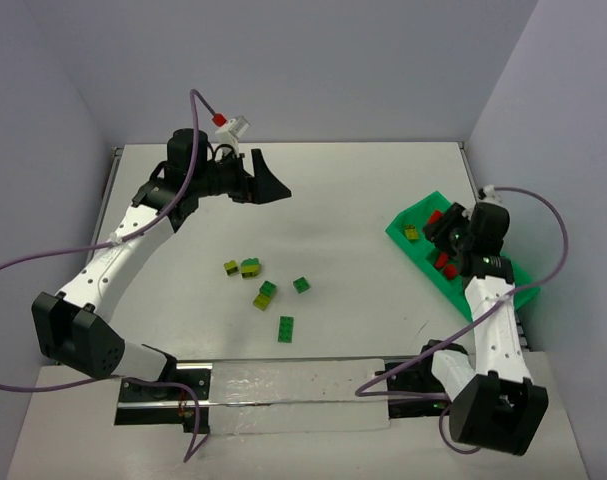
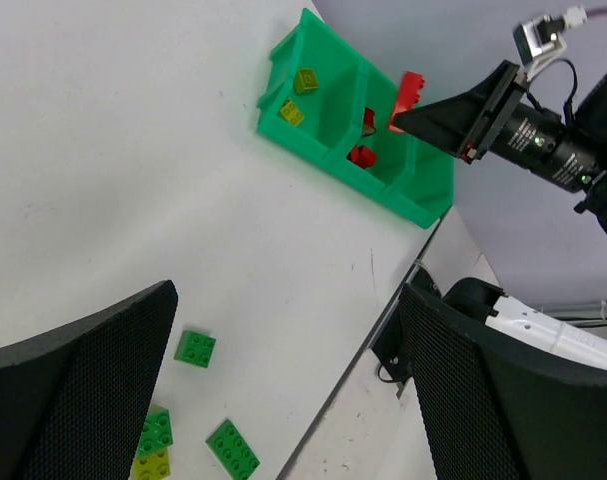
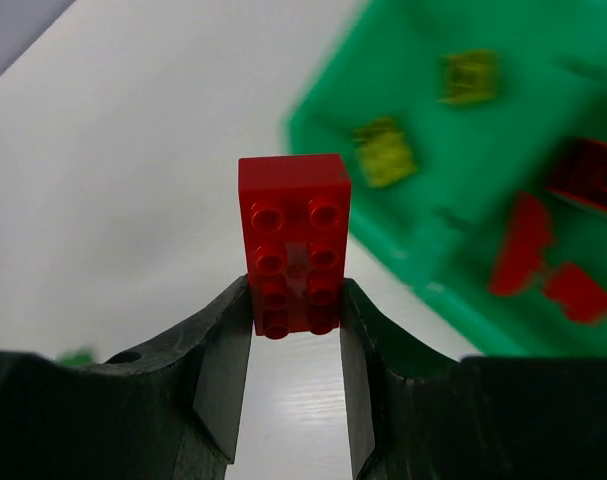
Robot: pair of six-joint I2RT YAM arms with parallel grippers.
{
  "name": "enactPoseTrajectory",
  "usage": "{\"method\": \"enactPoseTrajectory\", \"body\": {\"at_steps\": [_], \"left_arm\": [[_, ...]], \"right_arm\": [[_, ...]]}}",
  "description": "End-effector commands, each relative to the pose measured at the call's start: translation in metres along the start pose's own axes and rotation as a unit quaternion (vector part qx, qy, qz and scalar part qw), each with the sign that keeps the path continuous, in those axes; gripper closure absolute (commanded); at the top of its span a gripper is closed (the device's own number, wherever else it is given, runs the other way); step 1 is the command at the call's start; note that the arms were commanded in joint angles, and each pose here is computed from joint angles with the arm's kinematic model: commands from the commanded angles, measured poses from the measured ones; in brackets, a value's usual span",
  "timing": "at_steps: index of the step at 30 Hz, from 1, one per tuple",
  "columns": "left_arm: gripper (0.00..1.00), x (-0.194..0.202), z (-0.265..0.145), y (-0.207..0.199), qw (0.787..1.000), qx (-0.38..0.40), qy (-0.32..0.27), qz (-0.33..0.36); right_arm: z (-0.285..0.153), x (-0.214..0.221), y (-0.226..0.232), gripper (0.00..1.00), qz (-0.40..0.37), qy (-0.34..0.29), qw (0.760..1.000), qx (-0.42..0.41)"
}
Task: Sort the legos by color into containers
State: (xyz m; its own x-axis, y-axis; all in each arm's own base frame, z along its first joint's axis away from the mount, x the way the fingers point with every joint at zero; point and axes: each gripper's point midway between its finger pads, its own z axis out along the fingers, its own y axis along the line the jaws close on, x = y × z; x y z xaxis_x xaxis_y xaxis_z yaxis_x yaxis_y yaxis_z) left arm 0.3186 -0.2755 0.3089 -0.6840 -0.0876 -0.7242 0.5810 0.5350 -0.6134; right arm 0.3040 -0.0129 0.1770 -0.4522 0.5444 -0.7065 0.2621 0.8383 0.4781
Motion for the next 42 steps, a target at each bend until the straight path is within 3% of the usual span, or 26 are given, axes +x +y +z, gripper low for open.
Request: {"method": "enactPoseTrajectory", "body": {"at_steps": [1,5,11,17,19,20,23,26,33,38,42], "left_arm": [[0.01,0.005,0.000,0.000,1.000,0.003,0.002,0.002],[0.01,0.007,0.002,0.004,1.000,0.001,0.008,0.003],[0.01,0.013,0.002,0.015,1.000,-0.022,0.014,0.002],[0.01,0.019,-0.005,0.025,0.998,-0.055,0.010,0.006],[0.01,0.021,-0.007,0.030,0.998,-0.068,0.010,0.008],[0.01,0.023,-0.007,0.031,0.997,-0.072,0.013,0.008],[0.01,0.026,-0.008,0.037,0.996,-0.084,0.017,0.010],[0.01,0.027,-0.009,0.041,0.995,-0.093,0.017,0.012],[0.01,0.029,-0.010,0.043,0.995,-0.099,0.016,0.007],[0.01,0.031,-0.009,0.051,0.993,-0.118,0.015,-0.007],[0.01,0.045,-0.008,0.069,0.987,-0.155,0.027,-0.029]], "right_arm": [[-0.016,-0.010,-0.070,1.00,0.076,-0.084,0.978,0.174],[-0.024,-0.013,-0.100,1.00,0.126,-0.132,0.953,0.241],[-0.018,-0.017,-0.115,0.99,0.128,-0.137,0.944,0.271],[-0.015,-0.024,-0.124,0.88,0.123,-0.141,0.937,0.294],[-0.015,-0.028,-0.128,0.82,0.122,-0.147,0.933,0.304],[-0.015,-0.029,-0.131,0.66,0.121,-0.151,0.930,0.313],[-0.014,-0.032,-0.136,0.36,0.121,-0.156,0.925,0.325],[-0.012,-0.038,-0.134,0.24,0.118,-0.159,0.926,0.320],[-0.020,-0.068,-0.104,0.23,0.098,-0.180,0.943,0.263],[-0.021,-0.085,-0.052,0.27,0.046,-0.171,0.972,0.152],[-0.017,-0.071,0.028,0.29,-0.042,-0.126,0.991,0.011]]}}
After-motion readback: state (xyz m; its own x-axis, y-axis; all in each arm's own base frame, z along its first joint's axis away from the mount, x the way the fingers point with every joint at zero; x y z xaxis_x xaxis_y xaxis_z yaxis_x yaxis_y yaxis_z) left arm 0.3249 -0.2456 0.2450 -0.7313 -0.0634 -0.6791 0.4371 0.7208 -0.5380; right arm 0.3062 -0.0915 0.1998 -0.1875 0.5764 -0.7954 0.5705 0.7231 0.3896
